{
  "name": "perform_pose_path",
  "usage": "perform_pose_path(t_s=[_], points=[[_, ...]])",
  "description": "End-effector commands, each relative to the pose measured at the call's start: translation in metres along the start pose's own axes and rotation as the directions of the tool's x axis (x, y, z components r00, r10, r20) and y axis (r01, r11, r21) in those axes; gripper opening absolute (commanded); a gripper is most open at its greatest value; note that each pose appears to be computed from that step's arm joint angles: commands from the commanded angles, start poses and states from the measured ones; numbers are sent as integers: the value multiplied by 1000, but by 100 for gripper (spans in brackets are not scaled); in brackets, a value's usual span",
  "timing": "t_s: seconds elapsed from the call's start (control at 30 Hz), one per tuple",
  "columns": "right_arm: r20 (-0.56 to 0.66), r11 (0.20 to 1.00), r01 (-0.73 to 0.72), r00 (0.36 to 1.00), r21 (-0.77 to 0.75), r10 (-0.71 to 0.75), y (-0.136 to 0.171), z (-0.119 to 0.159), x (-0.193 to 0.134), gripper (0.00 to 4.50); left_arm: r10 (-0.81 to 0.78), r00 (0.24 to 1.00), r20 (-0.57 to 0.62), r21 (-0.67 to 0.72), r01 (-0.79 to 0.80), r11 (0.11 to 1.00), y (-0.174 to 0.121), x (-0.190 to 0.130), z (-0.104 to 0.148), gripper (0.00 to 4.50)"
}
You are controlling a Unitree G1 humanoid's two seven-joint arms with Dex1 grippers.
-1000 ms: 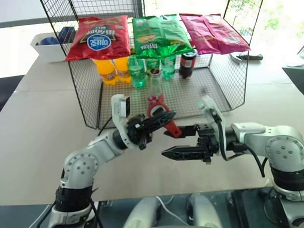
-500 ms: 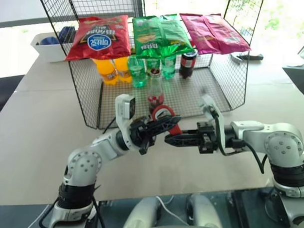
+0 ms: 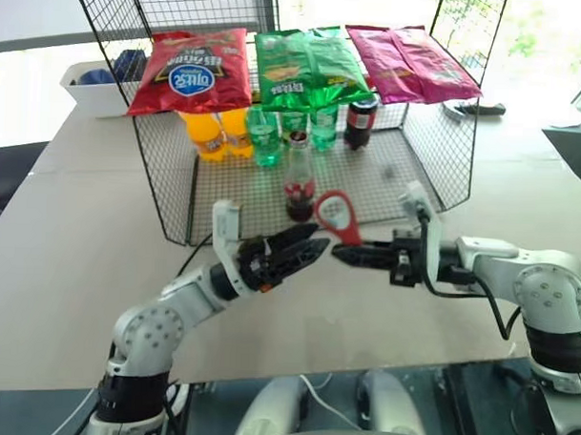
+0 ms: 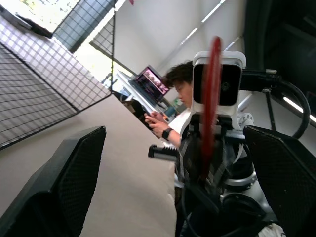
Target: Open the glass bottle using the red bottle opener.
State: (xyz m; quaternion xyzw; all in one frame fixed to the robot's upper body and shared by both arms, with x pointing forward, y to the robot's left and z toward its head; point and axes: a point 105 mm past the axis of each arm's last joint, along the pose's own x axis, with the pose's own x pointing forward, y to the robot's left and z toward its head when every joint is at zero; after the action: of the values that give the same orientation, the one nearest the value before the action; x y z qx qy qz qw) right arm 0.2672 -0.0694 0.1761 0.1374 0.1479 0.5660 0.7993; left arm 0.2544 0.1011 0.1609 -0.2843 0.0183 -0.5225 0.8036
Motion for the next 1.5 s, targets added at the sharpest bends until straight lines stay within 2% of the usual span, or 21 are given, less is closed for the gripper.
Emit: perform_pose_path(t_s=[0.03,0.1,0.17,0.5,1.0,1.37,1.47,1.5], points=[[168,971,174,975,-167,-146,-15,25,-17,0,110,992,69,223,-123,967,5,-7,15,440],[271,930,297,933,-218,-235,-24,35,-24,0,213,966,145,350,-251,903,20,-13,23,440],[321,908,345,910,-238,-262,-27,39,-26,0,247,952,179,412,-301,860,25,-14,25,440],[352,889,366,899,-277,-261,-28,39,-17,0,288,925,247,562,-379,735,59,4,38,440],[372,879,383,889,-284,-268,-27,44,-10,0,280,925,256,636,-379,672,89,38,40,440],[377,869,389,887,-305,-265,-27,46,-8,0,320,907,273,639,-420,644,111,51,49,440],[378,868,391,886,-305,-267,-28,45,-7,0,301,915,268,632,-403,662,110,55,49,357],[379,868,393,886,-305,-268,-28,44,-7,0,296,917,267,630,-398,666,109,55,49,306]])
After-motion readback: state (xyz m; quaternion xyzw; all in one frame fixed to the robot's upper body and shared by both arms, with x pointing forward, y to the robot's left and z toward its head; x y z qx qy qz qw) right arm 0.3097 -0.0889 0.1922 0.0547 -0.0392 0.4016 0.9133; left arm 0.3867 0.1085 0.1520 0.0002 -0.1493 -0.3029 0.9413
